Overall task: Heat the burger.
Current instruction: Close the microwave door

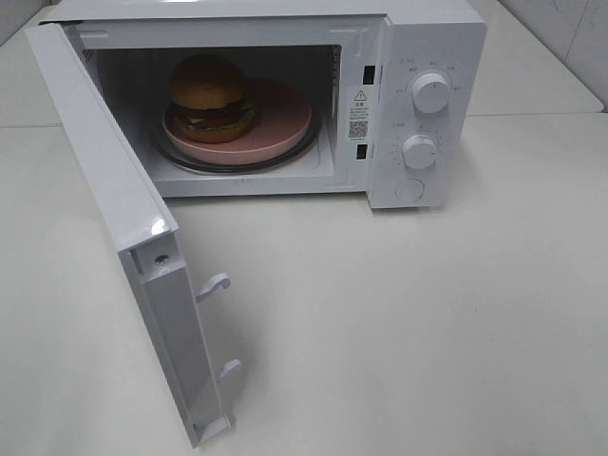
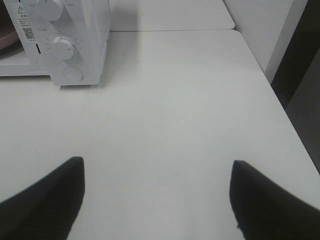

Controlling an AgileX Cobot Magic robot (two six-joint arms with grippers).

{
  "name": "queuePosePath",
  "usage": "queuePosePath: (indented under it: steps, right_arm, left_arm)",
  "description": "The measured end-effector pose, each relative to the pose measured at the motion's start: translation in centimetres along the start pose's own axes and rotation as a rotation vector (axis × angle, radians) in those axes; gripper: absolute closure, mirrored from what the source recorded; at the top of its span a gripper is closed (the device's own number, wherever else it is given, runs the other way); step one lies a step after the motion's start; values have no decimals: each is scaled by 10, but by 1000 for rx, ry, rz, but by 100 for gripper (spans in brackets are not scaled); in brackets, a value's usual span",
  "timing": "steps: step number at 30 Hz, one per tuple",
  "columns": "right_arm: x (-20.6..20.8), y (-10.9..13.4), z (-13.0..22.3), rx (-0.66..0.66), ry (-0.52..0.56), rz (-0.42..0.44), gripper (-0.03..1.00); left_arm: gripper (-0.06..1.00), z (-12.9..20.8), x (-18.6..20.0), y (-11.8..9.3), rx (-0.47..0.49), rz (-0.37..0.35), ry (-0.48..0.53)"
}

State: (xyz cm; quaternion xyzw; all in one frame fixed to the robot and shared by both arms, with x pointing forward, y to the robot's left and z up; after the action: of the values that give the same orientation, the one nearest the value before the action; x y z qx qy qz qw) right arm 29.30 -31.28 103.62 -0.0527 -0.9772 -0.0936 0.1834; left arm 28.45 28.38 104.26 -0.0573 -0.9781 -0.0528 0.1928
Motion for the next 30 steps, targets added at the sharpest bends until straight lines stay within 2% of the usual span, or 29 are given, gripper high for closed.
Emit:
queuePosePath:
  steps: [4,6,8,9,12,14,15,16,17,18,19,20,21,23,30]
  right_arm:
    - [0,0,0,0,0,0,21]
    - [0,0,0,0,0,0,21]
    - [0,0,0,0,0,0,21]
    - [0,0,0,0,0,0,21]
    - [0,0,0,0,0,0,21]
    - [0,0,0,0,0,0,21]
    - [0,0,0,0,0,0,21]
    - [0,0,0,0,0,0,21]
    - [0,0,0,0,0,0,21]
    - [0,0,0,0,0,0,21]
    - [0,0,0,0,0,0,21]
    - [0,0,0,0,0,0,21]
    - [0,0,0,0,0,0,21]
    - [0,0,0,0,0,0,21]
    - [0,0,0,0,0,0,21]
  left_arm:
    - [-2,-12,2,2,0,-14,-68]
    - [8,-24,-4,5,6,-22,-97]
    - [10,-27,-7,6,8,-24,-99]
    - [18,-32,-14,9,14,-26,-94]
    - [22,-35,-17,10,16,-28,-91]
    - [42,-46,-34,15,27,-36,-82]
    - [42,-46,-34,15,27,-36,-82]
    - [47,-48,-37,16,29,-38,-82]
    - [60,-53,-46,18,34,-42,-76]
    - [60,-53,-46,18,34,-42,-76]
    - [66,-54,-50,19,36,-43,-73]
    - [82,-58,-58,22,40,-47,-66]
    - [82,-58,-58,22,40,-47,-66]
    - [94,-65,-69,26,45,-57,-80]
    - [94,-68,-98,35,56,-94,-136]
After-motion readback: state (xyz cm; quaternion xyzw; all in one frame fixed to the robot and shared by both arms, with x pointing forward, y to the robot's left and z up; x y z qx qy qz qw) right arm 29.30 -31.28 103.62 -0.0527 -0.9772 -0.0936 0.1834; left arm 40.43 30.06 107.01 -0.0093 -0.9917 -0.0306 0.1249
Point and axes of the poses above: a point on each arm's last joint axis where the gripper is mounted, x pointing back along that axis away from the gripper, y along the wrist's bending axis when the last joint is at zero, z = x × y, the point moved 6 cm from there along -x, pointing out along that axis toward the gripper, and after that the axes turned 11 degrees about -x, right-handed, at the moved point
